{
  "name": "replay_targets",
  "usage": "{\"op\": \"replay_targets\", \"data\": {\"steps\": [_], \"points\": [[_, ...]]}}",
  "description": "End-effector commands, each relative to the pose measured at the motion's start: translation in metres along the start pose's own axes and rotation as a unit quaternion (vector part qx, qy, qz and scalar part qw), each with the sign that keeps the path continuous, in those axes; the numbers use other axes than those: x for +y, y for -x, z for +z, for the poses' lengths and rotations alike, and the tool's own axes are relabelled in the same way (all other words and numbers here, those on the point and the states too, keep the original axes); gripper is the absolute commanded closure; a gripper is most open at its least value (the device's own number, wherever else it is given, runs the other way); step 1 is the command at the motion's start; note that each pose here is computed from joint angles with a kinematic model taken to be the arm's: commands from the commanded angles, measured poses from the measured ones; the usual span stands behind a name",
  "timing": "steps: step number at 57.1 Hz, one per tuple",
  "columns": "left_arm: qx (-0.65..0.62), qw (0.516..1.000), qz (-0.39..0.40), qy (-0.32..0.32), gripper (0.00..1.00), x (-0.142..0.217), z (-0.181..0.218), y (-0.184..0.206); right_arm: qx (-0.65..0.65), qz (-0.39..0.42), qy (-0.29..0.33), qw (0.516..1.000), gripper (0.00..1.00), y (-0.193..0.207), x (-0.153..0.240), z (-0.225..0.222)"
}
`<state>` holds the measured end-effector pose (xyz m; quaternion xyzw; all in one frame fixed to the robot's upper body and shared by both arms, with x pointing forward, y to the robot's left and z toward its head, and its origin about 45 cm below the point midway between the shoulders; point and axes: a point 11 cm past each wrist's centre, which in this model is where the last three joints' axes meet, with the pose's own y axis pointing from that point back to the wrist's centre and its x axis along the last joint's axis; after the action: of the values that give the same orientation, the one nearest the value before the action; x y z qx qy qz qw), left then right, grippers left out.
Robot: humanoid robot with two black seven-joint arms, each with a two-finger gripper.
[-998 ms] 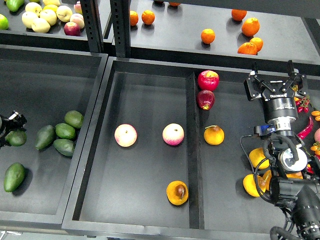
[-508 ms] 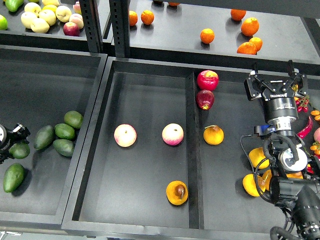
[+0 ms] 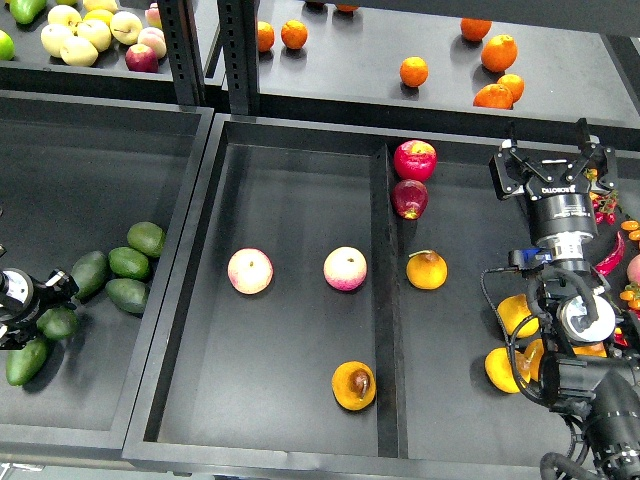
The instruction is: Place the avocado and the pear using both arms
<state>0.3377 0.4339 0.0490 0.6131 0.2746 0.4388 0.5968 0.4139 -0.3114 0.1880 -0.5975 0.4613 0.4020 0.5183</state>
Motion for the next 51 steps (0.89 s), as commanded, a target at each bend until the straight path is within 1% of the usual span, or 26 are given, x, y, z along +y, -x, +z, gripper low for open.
{"op": "replay_targets", "data": {"steps": [1,51], "points": [[0.000,1.000,-0.001,0.000,0.54,-0.0006,0.0005,0.0015,0.000,0.000,0.000,1.000,0.01,0.0001,-0.0001,0.0000],[0.003,1.000,-0.007,-0.002,0.40,-0.0043,-0.0044,0.0054,0.000,0.005,-0.001,1.000,0.01,-0.0038,0.0051,-0.0006]]}}
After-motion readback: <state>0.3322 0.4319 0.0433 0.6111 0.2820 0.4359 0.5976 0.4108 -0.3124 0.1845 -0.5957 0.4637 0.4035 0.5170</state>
